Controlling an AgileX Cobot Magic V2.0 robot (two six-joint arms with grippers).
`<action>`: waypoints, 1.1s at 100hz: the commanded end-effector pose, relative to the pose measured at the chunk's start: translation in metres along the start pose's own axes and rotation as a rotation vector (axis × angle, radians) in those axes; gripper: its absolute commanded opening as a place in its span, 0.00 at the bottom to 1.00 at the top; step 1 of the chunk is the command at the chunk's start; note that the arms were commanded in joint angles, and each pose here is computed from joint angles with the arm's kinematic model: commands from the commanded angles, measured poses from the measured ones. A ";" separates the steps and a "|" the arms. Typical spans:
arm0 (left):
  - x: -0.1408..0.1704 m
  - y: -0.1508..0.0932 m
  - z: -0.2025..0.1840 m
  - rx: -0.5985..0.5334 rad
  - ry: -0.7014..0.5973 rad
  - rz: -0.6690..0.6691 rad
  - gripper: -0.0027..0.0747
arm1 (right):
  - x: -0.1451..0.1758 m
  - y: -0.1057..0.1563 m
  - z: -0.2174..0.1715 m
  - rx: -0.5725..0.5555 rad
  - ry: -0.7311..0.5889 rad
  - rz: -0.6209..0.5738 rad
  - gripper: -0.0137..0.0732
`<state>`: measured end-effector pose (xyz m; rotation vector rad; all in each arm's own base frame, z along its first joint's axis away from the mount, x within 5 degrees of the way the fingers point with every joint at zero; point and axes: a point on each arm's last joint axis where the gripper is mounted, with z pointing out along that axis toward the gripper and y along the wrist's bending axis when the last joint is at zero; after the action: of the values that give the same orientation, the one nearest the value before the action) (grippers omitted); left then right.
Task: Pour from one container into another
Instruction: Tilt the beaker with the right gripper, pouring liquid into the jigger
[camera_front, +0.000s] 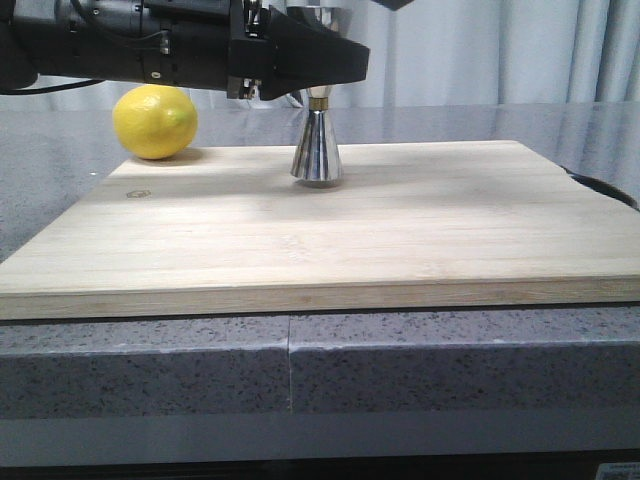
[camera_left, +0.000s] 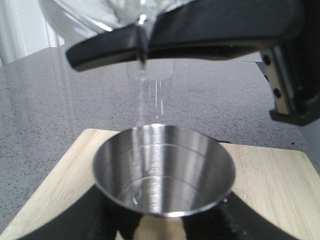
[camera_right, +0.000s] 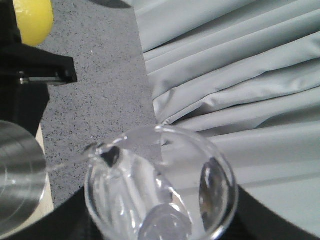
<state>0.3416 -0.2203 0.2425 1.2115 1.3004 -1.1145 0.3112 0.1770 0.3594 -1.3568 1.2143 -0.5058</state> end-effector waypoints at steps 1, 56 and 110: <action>-0.040 -0.010 -0.002 0.053 -0.166 0.042 0.30 | -0.013 -0.022 -0.014 0.075 -0.075 -0.022 0.48; -0.040 -0.010 -0.002 0.053 -0.166 0.042 0.30 | -0.013 -0.022 -0.014 0.078 -0.072 -0.096 0.48; -0.040 -0.010 -0.002 0.053 -0.166 0.042 0.30 | -0.013 -0.022 -0.014 0.080 -0.070 -0.149 0.48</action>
<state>0.3416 -0.2203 0.2425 1.2115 1.3004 -1.1145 0.3109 0.1781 0.3604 -1.4363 1.1174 -0.5889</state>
